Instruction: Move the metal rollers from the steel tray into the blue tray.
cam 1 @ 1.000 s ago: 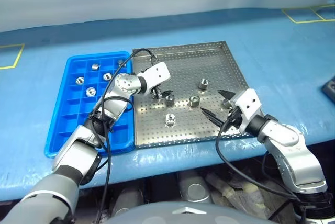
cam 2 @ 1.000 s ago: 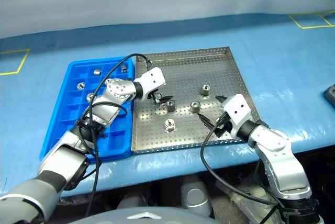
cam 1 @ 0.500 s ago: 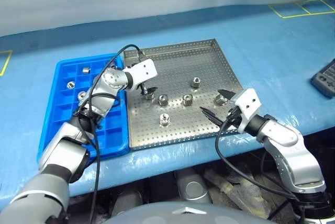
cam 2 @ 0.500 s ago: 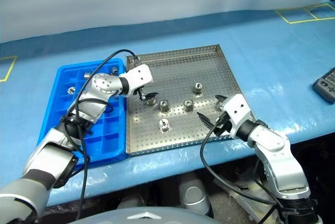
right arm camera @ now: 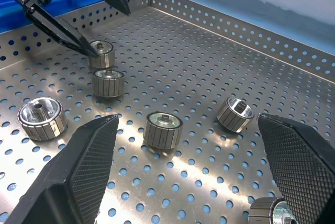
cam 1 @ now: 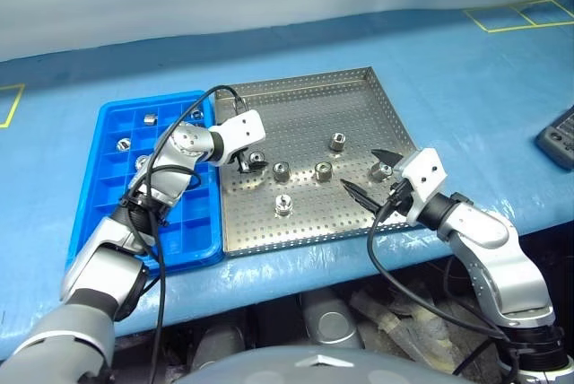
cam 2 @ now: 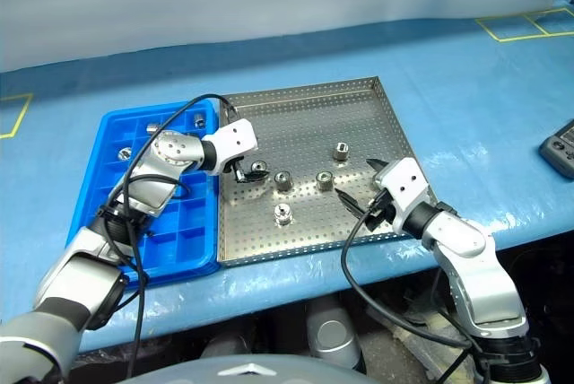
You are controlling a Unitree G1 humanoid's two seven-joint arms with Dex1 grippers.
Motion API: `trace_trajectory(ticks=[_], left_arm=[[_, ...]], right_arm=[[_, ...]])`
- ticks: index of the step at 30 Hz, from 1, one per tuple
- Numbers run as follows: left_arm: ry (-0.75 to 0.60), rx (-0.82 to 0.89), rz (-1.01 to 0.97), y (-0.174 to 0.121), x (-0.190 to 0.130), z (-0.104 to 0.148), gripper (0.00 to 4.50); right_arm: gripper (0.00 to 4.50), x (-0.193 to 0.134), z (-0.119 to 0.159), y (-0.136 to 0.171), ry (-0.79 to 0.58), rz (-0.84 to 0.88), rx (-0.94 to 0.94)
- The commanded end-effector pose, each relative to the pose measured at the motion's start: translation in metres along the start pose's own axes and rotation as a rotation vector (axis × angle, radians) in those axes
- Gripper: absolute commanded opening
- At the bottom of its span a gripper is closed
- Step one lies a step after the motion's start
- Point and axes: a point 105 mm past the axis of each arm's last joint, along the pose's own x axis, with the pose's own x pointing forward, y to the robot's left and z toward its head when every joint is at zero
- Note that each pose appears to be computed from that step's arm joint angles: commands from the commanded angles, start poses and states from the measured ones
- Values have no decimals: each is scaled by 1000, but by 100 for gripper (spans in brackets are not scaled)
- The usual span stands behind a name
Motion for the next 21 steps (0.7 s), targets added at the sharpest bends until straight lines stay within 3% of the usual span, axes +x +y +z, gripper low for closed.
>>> trace_trajectory(ticks=[1, 10, 13, 16, 21], left_arm=[[6, 27, 2, 3, 1, 3, 450], [40, 5, -3, 1, 6, -7, 450], [41, 2, -2, 1, 6, -8, 389], [41, 2, 1, 2, 6, -8, 295], [40, 1, 3, 2, 5, -9, 279]], right_arm=[[446, -1, 8, -2, -30, -14, -24], [446, -1, 9, -2, -33, -22, -26], [450, -1, 10, -3, -35, -27, -27], [450, -1, 10, -3, -35, -29, -28], [450, 0, 11, -3, -38, -31, -30]])
